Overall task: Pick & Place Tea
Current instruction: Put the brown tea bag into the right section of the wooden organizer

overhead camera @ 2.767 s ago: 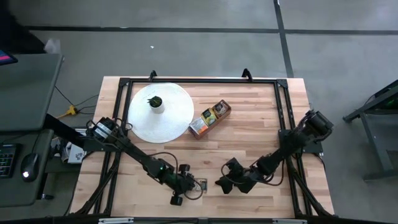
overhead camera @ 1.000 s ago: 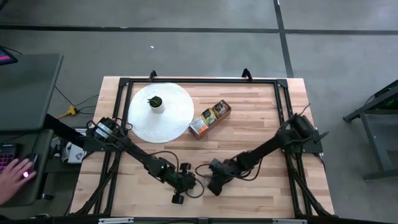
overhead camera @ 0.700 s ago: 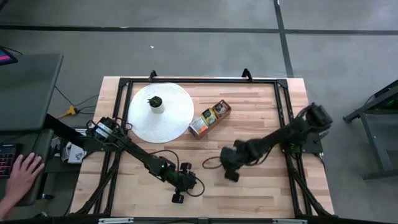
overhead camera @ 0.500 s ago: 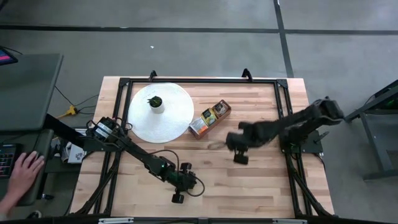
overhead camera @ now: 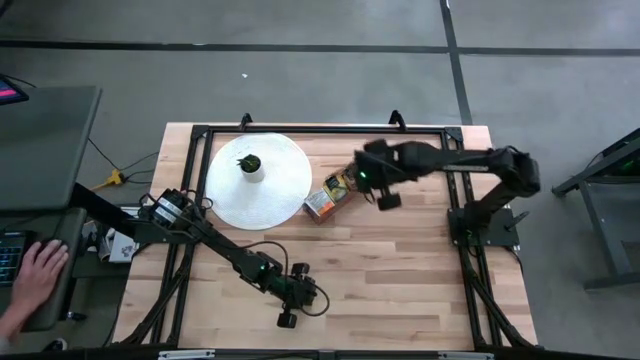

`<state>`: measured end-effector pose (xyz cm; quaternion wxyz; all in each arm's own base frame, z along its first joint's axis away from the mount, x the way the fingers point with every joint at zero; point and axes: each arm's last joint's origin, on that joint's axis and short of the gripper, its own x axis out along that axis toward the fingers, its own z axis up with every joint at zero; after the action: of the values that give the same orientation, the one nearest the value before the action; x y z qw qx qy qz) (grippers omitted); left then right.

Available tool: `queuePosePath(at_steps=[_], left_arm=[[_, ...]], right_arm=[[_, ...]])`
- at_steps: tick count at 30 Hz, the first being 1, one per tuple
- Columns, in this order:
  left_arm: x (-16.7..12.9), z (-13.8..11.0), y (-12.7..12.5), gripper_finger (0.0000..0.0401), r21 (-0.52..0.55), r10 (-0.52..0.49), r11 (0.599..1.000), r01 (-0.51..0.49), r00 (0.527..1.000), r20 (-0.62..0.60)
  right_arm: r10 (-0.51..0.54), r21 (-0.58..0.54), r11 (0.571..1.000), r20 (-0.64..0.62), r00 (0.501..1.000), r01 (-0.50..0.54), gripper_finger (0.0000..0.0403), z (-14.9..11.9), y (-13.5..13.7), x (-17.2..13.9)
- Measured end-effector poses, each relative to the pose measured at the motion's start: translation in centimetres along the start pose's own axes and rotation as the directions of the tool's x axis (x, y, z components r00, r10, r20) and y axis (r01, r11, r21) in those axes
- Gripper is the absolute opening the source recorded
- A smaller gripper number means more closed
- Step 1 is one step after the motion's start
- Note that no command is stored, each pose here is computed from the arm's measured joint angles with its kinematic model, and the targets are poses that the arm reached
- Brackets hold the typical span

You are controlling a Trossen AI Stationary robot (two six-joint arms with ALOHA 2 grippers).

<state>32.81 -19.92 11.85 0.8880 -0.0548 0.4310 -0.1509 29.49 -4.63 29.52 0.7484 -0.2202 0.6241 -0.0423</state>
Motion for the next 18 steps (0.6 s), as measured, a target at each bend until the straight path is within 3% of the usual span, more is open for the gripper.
queuePosePath(at_steps=[3,7,12,18], left_arm=[[0.0,0.0,0.0,0.0000,0.000,0.000,1.000,0.000,1.000,0.000],[0.0,0.0,0.0,0.0000,0.000,0.000,1.000,0.000,1.000,0.000],[0.0,0.0,0.0,0.0000,0.000,0.000,1.000,0.000,1.000,0.001],[0.0,0.0,0.0,0.0000,0.000,0.000,1.000,0.000,1.000,0.001]], right_arm=[[-0.055,-0.080,0.995,-0.035,0.998,0.052,0.0000,1.2,-2.1,0.9],[-0.053,-0.186,0.982,-0.097,0.994,0.034,0.0000,2.5,-3.7,3.3],[-0.048,-0.347,0.937,-0.227,0.973,-0.035,0.0000,3.0,-3.7,6.8],[-0.046,-0.432,0.897,-0.292,0.955,-0.089,0.0000,3.2,-3.4,9.1]])
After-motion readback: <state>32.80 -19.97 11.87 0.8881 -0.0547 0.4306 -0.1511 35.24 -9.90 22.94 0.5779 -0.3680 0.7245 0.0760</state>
